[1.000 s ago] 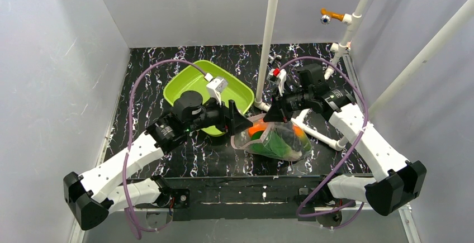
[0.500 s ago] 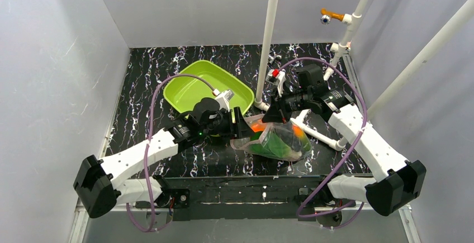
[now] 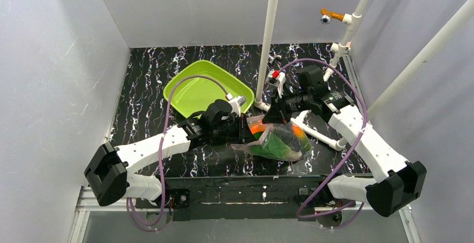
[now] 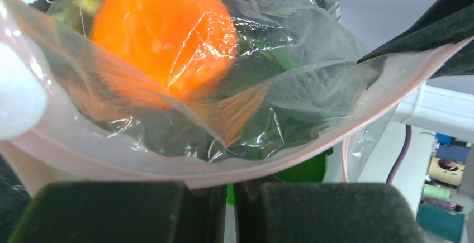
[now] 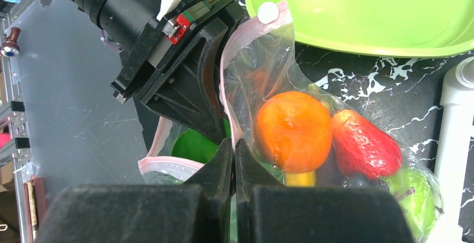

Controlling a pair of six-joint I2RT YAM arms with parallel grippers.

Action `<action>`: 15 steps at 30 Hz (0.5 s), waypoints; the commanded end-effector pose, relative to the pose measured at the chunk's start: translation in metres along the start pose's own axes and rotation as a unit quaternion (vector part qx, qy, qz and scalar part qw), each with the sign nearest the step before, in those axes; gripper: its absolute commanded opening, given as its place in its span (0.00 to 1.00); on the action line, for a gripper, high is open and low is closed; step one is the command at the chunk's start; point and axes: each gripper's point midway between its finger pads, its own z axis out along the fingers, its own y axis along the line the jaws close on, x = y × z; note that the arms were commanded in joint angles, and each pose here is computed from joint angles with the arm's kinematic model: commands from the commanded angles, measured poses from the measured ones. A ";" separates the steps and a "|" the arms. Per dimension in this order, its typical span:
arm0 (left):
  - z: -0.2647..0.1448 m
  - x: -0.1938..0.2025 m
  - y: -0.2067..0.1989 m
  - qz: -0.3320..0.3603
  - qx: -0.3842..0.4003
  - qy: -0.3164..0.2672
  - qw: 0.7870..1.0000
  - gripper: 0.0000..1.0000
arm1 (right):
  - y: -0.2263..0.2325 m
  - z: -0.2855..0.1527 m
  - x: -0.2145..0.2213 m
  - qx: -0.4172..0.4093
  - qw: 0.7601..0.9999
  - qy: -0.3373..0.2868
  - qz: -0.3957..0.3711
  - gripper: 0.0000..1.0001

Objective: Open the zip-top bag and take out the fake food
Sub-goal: Pick up the fake vegetable from the zipper food storage bag.

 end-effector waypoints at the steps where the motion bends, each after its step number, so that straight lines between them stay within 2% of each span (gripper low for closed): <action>1: -0.017 -0.014 -0.025 0.036 0.034 -0.029 0.998 0.00 | 0.004 -0.005 -0.006 0.001 0.999 -0.017 -0.033 0.01; 8: -0.037 -0.026 -0.018 0.033 0.028 -0.065 0.997 0.00 | 0.017 -0.005 0.006 -0.037 0.998 -0.018 -0.048 0.01; 15: -0.040 -0.033 -0.014 0.019 0.028 -0.073 0.997 0.00 | 0.030 0.001 0.018 -0.070 0.996 -0.007 -0.060 0.01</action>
